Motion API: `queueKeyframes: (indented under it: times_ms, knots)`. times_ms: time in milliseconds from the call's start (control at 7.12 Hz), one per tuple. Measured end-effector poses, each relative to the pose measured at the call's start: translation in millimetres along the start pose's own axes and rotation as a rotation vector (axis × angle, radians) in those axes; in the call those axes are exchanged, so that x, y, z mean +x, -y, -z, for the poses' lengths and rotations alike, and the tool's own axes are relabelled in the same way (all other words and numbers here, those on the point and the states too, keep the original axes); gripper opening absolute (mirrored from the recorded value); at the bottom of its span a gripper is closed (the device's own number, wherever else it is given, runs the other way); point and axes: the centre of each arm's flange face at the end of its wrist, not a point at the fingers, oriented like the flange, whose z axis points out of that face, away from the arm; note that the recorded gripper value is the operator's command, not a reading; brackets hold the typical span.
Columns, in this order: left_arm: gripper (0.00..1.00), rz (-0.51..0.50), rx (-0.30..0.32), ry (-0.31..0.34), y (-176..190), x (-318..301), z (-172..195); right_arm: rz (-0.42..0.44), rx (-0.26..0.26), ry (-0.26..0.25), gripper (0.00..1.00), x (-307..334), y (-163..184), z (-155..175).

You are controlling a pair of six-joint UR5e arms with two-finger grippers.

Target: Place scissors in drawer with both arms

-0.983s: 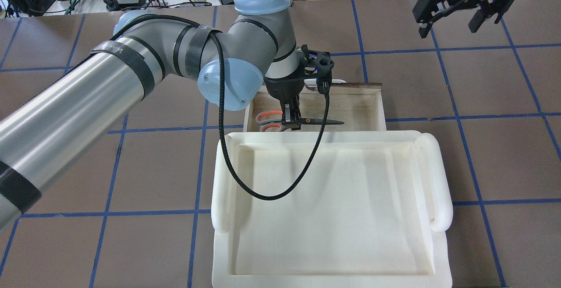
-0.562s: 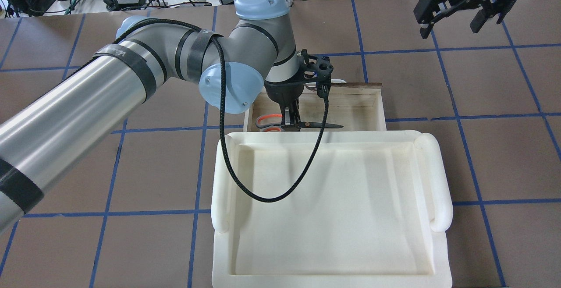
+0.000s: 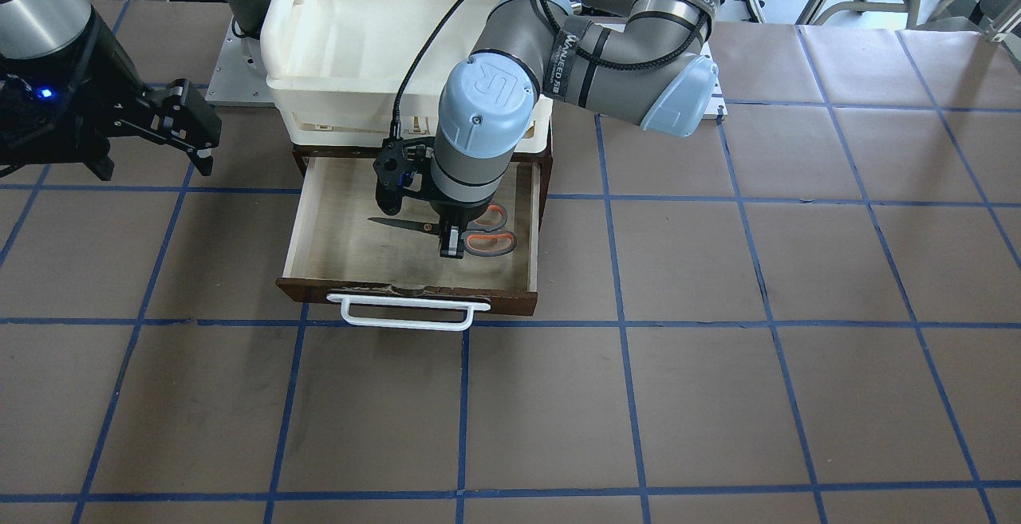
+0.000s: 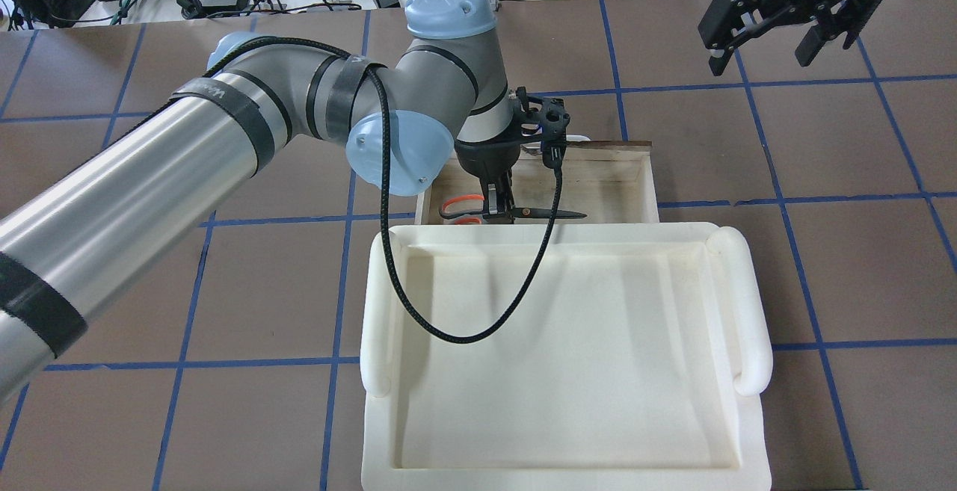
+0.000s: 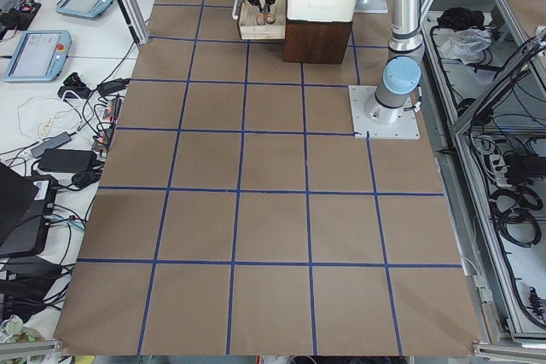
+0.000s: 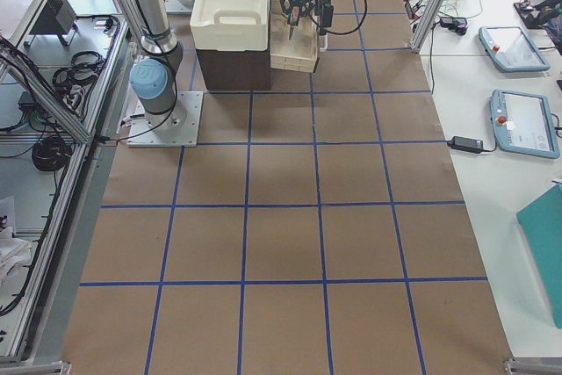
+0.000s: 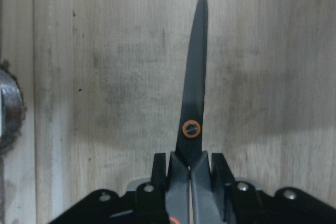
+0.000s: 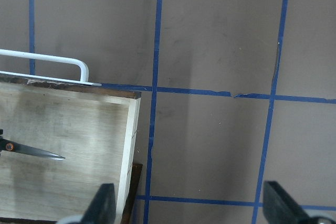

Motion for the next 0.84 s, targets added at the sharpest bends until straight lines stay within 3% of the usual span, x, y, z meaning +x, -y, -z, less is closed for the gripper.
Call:
queueKeyframes:
  times_ms: [140,281,421,702,843]
  knots:
    - [0.33,0.003,-0.002,-0.007,-0.9,0.9,-3.9,-0.005,-0.006,0.006,1.0,-1.3,-2.1,0.3]
    - [0.7,0.005,-0.004,-0.013,-1.9,2.1,-7.3,-0.007,-0.008,0.008,1.0,-2.0,-3.1,0.5]
    - [0.86,0.007,-0.004,-0.017,-2.5,2.7,-9.3,-0.004,-0.01,0.009,1.0,-4.5,-3.6,0.1]
    - [1.0,0.012,-0.003,-0.023,-2.7,3.0,-11.7,0.027,-0.01,-0.001,1.0,-20.7,-3.3,-2.1]
    - [1.0,0.013,-0.003,-0.025,-2.7,3.7,-12.4,0.036,-0.011,-0.003,1.0,-25.7,-2.7,-3.5]
